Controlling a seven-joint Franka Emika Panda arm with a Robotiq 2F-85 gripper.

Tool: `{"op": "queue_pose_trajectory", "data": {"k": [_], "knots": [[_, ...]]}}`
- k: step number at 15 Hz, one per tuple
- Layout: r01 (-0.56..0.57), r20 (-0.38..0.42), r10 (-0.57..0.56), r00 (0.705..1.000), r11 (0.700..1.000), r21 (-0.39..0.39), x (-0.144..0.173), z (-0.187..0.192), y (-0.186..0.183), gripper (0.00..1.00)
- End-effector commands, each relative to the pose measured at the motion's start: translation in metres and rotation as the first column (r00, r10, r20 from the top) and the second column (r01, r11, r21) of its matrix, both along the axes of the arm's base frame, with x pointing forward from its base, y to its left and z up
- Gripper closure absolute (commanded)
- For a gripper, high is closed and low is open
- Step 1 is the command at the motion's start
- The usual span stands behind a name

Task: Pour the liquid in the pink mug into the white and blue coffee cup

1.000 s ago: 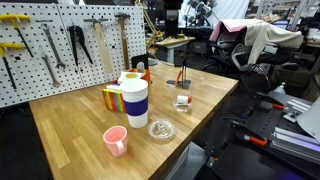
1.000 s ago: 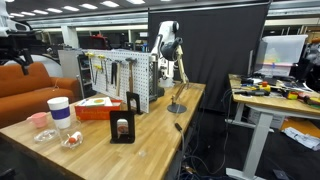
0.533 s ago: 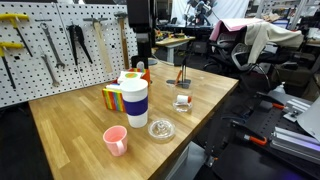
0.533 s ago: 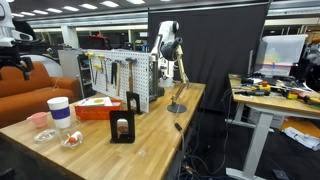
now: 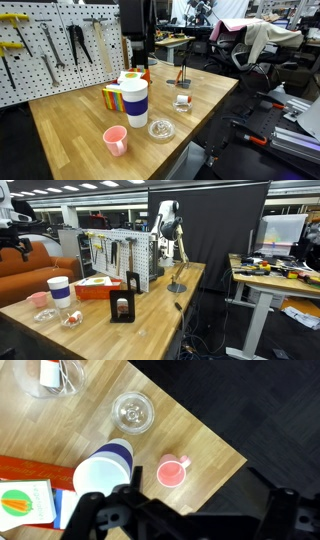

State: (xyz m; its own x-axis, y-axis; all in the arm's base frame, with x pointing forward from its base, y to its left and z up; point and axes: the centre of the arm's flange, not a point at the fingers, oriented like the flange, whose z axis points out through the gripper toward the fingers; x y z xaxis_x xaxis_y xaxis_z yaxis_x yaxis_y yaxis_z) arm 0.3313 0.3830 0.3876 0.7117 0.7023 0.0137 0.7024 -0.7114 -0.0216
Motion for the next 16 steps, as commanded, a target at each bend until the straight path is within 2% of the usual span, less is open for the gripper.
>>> {"op": "queue_pose_trajectory", "data": {"k": [1, 6, 7, 9, 15, 16], "knots": [[0.130, 0.007, -0.130, 0.991, 0.991, -0.006, -0.004, -0.028, 0.043, 0.00], [0.287, 0.002, -0.288, 0.958, 0.956, -0.066, -0.020, -0.076, 0.080, 0.00], [0.242, -0.007, -0.243, 0.970, 0.968, -0.064, -0.029, -0.068, 0.063, 0.00], [0.249, -0.017, -0.251, 0.968, 0.966, -0.075, -0.029, -0.076, 0.066, 0.00], [0.250, -0.008, -0.251, 0.968, 0.966, -0.067, -0.028, -0.071, 0.065, 0.00], [0.270, 0.018, -0.269, 0.963, 0.960, -0.070, -0.027, -0.075, 0.068, 0.00]]}}
